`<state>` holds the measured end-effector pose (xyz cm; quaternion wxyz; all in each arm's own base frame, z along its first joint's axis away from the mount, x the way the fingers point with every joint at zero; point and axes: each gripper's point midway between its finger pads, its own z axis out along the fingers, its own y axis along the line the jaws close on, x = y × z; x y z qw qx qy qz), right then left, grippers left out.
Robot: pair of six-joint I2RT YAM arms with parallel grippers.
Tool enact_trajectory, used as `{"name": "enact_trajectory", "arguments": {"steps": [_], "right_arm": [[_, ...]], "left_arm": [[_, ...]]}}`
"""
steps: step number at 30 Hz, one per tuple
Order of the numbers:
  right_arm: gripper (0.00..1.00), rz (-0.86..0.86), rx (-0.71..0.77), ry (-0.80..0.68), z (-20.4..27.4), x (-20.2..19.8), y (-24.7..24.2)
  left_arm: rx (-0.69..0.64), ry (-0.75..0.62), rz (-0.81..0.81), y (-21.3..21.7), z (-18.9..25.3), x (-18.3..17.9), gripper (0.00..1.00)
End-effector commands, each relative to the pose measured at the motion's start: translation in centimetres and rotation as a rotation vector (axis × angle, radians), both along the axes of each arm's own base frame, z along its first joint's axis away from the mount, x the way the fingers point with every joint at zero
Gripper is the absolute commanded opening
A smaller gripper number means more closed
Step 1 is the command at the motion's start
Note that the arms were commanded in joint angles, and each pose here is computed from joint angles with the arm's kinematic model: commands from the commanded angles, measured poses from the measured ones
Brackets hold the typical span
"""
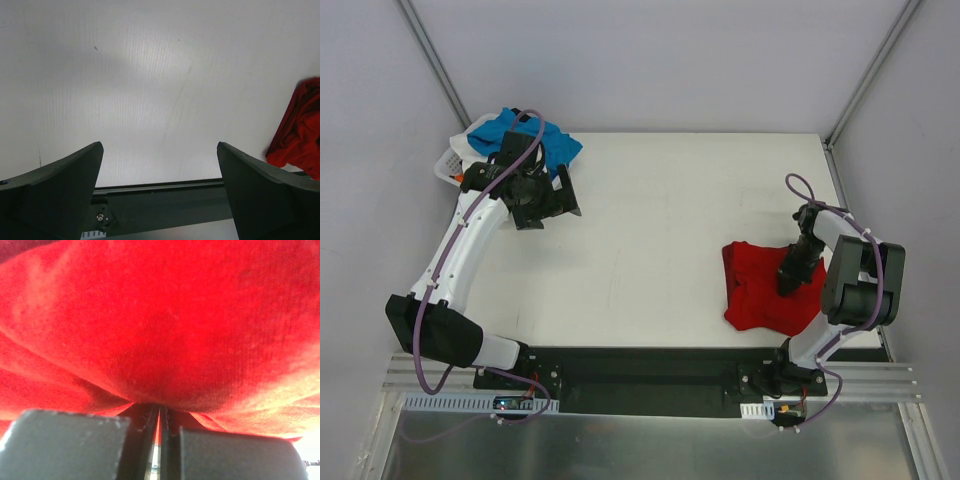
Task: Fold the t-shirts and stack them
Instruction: Grab the tshirt from the pile
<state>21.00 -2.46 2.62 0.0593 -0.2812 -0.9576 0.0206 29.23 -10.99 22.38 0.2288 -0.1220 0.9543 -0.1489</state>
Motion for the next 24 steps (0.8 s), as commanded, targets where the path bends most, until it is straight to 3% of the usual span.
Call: {"name": "enact_trajectory", "arguments": {"steps": [1, 24], "right_arm": [[0.01, -0.006, -0.13, -0.107, -1.9, 3.1, -2.3], [0.01, -0.465, -0.059, -0.159, 0.0, -0.9, -9.2]], "left_arm": [[-0.017, -0.032, -0.026, -0.4, 1.3, -0.6, 0.99], [-0.028, -0.031, -0.056, -1.4, 1.6, -0.2, 0.99]]}}
